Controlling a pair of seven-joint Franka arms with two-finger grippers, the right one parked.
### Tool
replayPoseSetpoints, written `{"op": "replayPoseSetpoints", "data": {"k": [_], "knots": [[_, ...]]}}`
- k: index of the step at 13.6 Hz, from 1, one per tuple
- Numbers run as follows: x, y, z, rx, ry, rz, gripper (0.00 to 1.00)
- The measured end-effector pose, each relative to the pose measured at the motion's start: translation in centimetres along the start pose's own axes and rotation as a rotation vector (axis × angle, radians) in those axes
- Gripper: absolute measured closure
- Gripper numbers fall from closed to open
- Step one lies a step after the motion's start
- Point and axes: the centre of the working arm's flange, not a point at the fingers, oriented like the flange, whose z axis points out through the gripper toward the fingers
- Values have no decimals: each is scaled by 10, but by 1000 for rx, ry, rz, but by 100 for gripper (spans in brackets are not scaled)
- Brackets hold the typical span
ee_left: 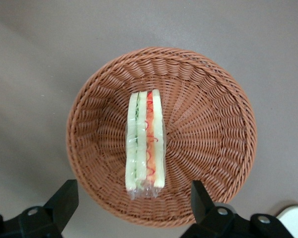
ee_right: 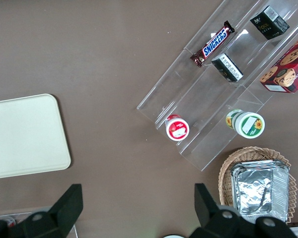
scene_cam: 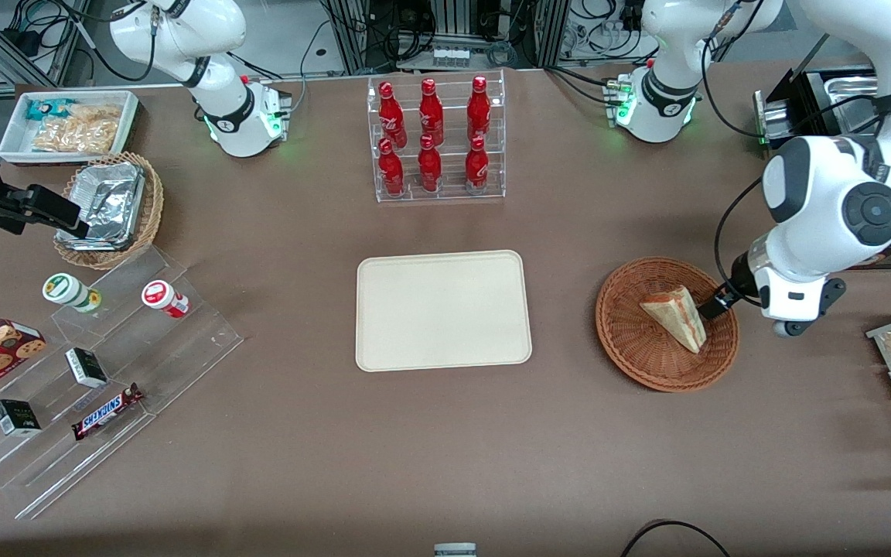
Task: Place sandwich from basket to tray
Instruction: 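Lower the left gripper and close it on the sandwich's crust edge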
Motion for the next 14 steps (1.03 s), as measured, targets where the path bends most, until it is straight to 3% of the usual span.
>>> {"op": "replayPoseSetpoints", "data": {"k": [2,5,11,13,14], "knots": [[-12,-2,29,-11,8,-37,0],[-28,0,56,10,-13,-44,0],[-24,-1,92,10,-22,-60,0],[-22,0,102,3,-19,-64,6],[-21,0,105,2,-19,-65,15]]}}
